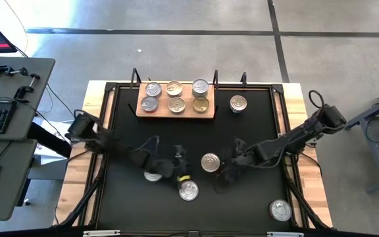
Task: Stack canned seafood by type on shelf
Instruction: Stack the blue and pink tuna can on top of the blue and pink tuna can on the shelf
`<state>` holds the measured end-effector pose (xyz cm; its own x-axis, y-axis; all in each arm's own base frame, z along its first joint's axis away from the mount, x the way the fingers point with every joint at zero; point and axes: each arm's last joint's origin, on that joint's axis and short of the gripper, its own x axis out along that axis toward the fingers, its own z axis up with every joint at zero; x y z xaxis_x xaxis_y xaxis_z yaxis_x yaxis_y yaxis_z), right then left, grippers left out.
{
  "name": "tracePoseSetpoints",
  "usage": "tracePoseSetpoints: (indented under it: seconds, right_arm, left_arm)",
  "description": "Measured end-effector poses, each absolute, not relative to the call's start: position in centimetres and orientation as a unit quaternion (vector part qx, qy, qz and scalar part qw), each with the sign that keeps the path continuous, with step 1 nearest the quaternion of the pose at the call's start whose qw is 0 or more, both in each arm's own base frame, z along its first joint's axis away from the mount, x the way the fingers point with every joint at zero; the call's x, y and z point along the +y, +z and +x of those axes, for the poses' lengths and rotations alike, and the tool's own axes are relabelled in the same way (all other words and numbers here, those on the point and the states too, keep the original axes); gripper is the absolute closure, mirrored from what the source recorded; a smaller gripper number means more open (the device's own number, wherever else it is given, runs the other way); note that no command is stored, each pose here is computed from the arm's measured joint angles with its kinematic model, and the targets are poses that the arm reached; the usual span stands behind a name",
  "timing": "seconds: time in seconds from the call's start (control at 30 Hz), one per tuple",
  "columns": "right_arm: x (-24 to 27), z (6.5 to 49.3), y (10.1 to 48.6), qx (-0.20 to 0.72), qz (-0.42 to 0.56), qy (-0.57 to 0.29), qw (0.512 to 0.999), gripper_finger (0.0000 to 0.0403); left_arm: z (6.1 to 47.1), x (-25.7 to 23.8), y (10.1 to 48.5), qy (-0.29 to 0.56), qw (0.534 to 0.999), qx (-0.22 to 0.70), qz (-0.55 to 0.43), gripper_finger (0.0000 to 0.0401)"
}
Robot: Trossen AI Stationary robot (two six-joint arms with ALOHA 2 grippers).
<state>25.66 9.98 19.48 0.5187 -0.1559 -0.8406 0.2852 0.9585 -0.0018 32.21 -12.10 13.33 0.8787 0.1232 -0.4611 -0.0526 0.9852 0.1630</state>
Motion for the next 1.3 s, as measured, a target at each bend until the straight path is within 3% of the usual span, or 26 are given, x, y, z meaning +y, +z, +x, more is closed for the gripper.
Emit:
tracePoseSetpoints:
  seconds: [0.23, 0.4, 0.57, 0.77, 1.03, 1.3]
  right_arm:
    - [11.6, 22.7, 15.2, 0.488, 0.141, -0.145, 0.849, 0.0403]
    - [11.5, 22.0, 12.8, 0.386, 0.218, -0.132, 0.887, 0.0403]
    - [11.0, 22.1, 12.4, 0.303, 0.237, -0.125, 0.914, 0.0403]
    - [10.2, 22.5, 12.5, 0.297, 0.211, -0.130, 0.922, 0.0403]
    - [10.1, 22.6, 12.9, 0.259, 0.184, -0.166, 0.934, 0.0403]
    - [11.5, 21.8, 13.6, 0.241, 0.150, -0.146, 0.948, 0.0403]
  left_arm:
    - [37.5, -10.0, 14.5, -0.063, 0.954, 0.237, 0.176, 0.0278]
    - [39.9, -9.1, 13.2, -0.103, 0.911, 0.292, 0.273, 0.0238]
    - [40.7, -9.3, 12.4, -0.091, 0.879, 0.336, 0.326, 0.0229]
    - [40.7, -9.4, 12.5, -0.081, 0.876, 0.343, 0.328, 0.0266]
    - [40.2, -10.2, 12.4, -0.052, 0.869, 0.359, 0.335, 0.0389]
    - [37.5, -12.9, 13.8, 0.038, 0.846, 0.400, 0.350, 0.0399]
